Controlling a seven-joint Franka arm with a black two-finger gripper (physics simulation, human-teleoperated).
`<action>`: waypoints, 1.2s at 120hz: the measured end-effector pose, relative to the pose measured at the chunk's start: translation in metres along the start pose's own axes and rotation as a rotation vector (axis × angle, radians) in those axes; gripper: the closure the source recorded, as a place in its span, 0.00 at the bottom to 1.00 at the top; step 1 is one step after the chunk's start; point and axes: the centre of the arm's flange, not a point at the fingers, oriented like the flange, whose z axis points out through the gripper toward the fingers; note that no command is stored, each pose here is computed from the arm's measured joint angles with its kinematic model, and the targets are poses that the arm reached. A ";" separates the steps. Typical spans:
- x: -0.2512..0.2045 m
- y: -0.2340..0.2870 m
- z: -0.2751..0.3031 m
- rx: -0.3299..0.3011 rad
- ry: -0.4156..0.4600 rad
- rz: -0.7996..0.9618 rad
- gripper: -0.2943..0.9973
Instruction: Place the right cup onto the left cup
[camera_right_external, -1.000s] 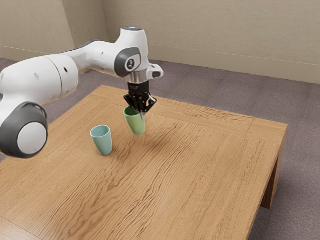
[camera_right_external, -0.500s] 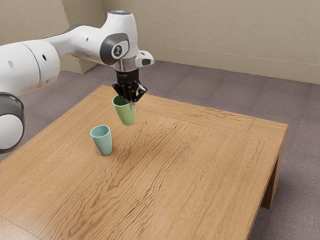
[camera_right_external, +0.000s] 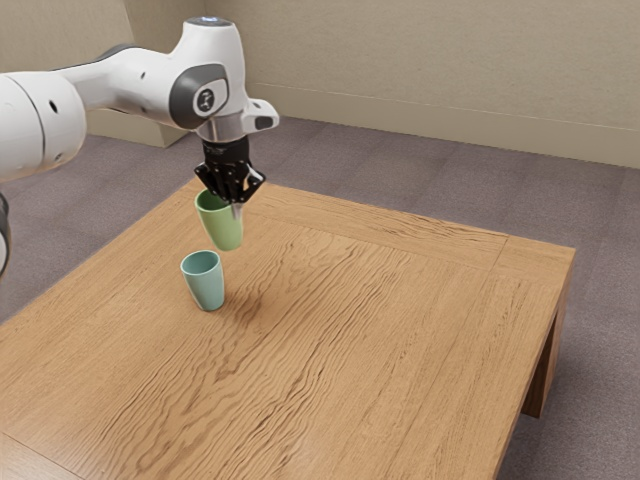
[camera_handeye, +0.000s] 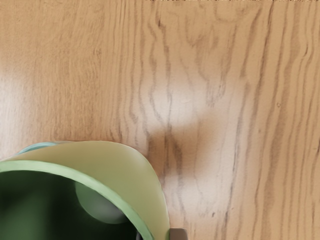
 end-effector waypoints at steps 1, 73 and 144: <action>0.000 -0.001 0.000 0.000 0.001 -0.001 0.83; -0.009 -0.041 0.015 0.001 -0.005 -0.060 0.83; -0.019 -0.062 0.021 -0.004 0.030 -0.092 0.83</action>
